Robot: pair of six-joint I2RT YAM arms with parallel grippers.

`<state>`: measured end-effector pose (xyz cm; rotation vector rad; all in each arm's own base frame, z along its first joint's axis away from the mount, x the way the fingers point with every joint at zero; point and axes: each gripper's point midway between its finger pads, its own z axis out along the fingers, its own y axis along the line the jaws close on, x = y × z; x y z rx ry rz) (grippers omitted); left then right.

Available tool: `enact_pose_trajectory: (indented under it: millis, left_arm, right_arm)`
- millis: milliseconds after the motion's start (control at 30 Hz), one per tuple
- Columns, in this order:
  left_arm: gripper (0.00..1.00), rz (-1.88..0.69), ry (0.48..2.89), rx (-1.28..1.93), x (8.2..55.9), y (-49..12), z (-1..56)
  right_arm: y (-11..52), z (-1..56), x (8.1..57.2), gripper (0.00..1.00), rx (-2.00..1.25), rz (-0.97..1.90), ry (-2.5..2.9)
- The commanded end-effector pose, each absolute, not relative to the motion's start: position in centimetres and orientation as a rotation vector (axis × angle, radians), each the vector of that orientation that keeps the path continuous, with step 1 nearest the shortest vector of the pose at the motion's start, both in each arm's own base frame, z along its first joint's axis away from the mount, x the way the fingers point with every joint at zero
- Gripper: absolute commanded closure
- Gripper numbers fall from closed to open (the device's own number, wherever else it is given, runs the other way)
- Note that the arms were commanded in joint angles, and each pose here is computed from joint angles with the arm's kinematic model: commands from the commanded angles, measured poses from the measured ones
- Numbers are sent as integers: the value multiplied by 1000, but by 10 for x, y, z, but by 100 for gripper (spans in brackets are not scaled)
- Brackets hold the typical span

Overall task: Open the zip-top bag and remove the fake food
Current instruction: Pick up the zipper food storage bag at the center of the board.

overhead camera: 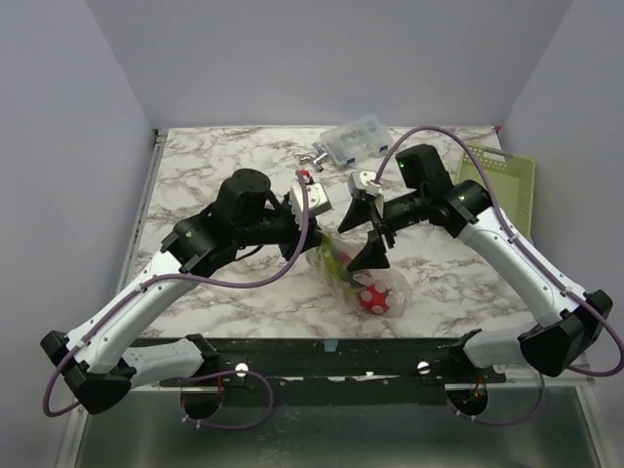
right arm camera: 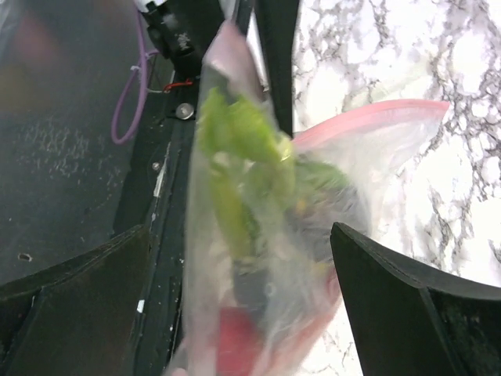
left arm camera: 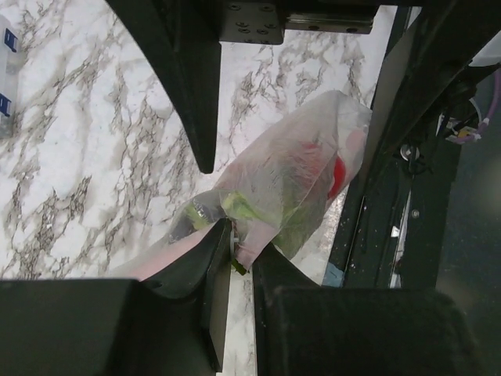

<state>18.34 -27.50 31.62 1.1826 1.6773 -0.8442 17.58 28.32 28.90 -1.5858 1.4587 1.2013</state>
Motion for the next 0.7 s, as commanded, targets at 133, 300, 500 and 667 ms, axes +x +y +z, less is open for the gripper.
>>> enact_pose_trajectory:
  millis: [133,300,500,667]
  left_arm:
    - [100,-750,1755,1125,192,-283,335]
    - [100,-738,1755,1105,193,-281,340]
    - [100,-737,1680,1109,186,-274,349]
    - [62,-784,1522,1202,163,-268,343]
  right_arm:
    - [300,299,191,46,-1515,1111,1543]
    - [294,303,198,87,-1473,1027,1560]
    - [287,306,181,95,-1536,1049,1503]
    - [283,304,168,97,-1596,1086,1444]
